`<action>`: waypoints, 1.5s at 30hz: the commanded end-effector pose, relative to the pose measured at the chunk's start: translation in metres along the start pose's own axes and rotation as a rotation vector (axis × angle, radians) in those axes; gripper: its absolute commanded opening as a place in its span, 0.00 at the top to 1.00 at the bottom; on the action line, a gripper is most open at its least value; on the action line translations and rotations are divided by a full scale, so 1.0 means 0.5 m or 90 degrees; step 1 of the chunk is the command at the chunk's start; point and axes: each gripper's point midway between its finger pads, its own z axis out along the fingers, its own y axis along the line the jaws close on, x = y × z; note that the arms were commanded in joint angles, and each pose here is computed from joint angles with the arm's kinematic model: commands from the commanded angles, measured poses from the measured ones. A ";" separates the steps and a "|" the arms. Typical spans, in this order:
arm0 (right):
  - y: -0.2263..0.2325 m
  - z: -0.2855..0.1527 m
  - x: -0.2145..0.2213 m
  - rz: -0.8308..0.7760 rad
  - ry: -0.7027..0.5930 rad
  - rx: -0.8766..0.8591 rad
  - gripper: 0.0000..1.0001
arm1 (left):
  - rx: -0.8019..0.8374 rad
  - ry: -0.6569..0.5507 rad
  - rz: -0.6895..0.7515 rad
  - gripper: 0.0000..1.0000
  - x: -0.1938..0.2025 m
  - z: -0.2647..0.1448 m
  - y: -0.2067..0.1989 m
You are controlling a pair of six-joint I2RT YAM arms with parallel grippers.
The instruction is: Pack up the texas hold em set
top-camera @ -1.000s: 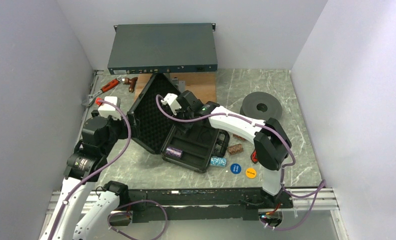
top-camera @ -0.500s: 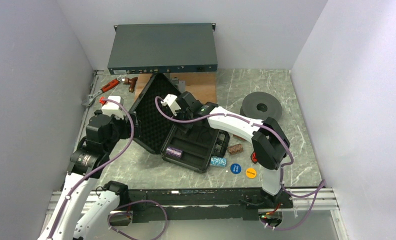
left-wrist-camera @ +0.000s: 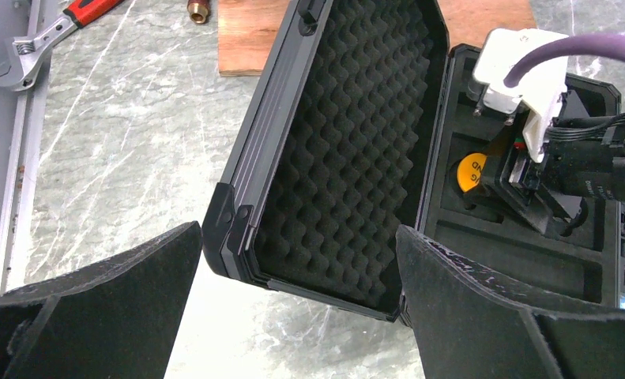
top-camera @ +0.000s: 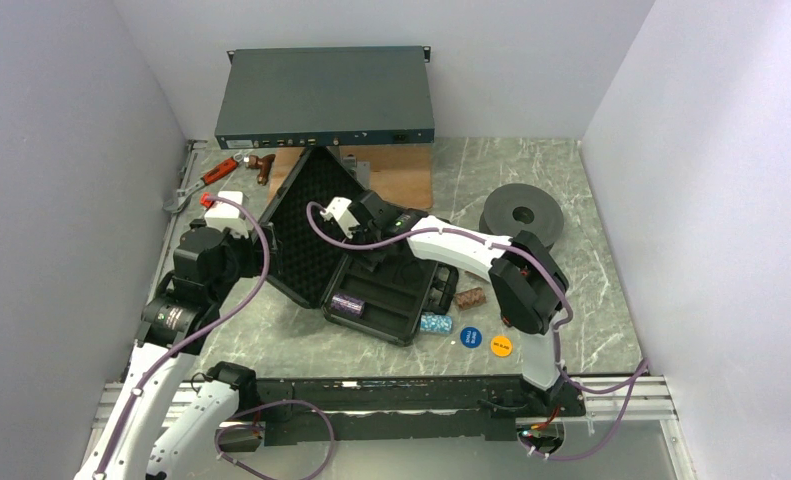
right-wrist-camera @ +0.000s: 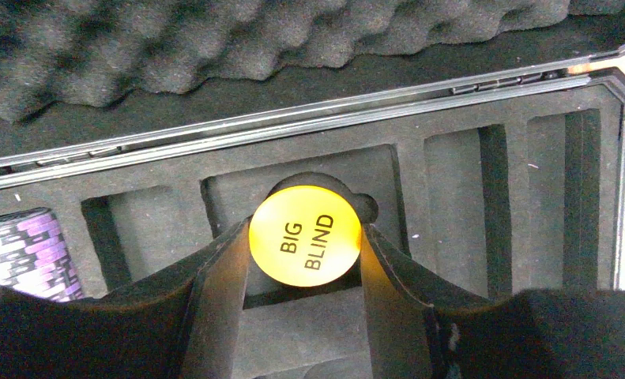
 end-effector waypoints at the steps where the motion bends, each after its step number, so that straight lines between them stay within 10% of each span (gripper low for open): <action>1: -0.005 0.009 -0.010 -0.039 -0.011 0.005 0.62 | 0.003 -0.019 0.004 0.01 -0.015 0.004 -0.001; 24: 0.012 0.059 0.041 -0.090 0.042 -0.035 0.55 | -0.001 -0.010 0.005 0.01 -0.010 0.009 0.001; 45: 0.009 0.045 0.033 -0.074 0.036 -0.018 0.27 | -0.002 -0.011 0.004 0.01 -0.011 0.009 0.003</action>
